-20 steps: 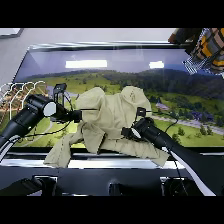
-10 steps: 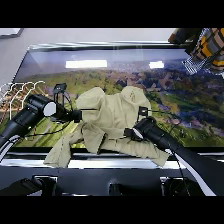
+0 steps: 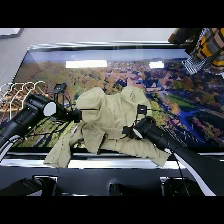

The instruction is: Fold the clothes and pants, and hang the long-sleeved shirts on hangers.

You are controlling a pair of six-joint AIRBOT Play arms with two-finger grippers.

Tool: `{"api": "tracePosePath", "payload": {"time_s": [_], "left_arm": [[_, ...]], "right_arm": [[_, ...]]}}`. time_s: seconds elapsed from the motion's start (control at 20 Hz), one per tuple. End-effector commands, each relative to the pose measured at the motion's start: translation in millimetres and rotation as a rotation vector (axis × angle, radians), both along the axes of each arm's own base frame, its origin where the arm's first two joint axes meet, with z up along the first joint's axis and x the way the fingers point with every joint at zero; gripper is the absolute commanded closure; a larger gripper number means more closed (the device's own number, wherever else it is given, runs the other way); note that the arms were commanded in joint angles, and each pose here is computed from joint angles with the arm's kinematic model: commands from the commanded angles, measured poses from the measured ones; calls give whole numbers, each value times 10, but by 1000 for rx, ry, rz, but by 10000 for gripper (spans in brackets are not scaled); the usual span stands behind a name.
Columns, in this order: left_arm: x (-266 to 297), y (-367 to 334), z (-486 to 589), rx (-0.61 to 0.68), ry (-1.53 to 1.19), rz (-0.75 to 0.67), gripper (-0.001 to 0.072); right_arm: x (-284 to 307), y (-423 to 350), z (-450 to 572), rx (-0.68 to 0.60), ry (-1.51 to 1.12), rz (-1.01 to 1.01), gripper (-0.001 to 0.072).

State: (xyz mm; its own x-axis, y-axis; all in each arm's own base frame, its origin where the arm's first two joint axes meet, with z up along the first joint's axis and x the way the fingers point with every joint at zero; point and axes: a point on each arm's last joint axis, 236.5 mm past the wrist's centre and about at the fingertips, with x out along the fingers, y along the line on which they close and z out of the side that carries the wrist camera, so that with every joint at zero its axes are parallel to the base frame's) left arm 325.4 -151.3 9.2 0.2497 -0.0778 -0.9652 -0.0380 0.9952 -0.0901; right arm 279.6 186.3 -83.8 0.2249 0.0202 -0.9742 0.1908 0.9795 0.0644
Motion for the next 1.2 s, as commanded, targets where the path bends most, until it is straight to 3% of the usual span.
{"api": "tracePosePath", "payload": {"time_s": [0.0,0.15,0.25,0.3,0.4,0.6,0.8,1.15], "left_arm": [[2,2,1,0,-1,0,170],[2,2,1,0,-1,0,170],[-3,2,0,0,1,0,170],[-33,-10,-1,-3,12,-9,166],[-159,-164,7,-42,46,-132,83],[-377,-694,-72,-106,32,-340,83],[-528,-1136,-224,-120,9,-430,83],[-670,-1249,-582,51,11,-584,84]], "right_arm": [[40,18,-4,3,-15,6,547],[45,5,-17,-5,-15,8,547],[11,-17,-54,-17,4,4,671],[-31,-39,-52,-25,22,-1,671],[-140,-146,14,-70,63,19,672],[-174,-188,250,-64,39,53,671],[-171,-180,258,-56,37,34,671],[-166,-155,258,-42,34,17,671]]}}
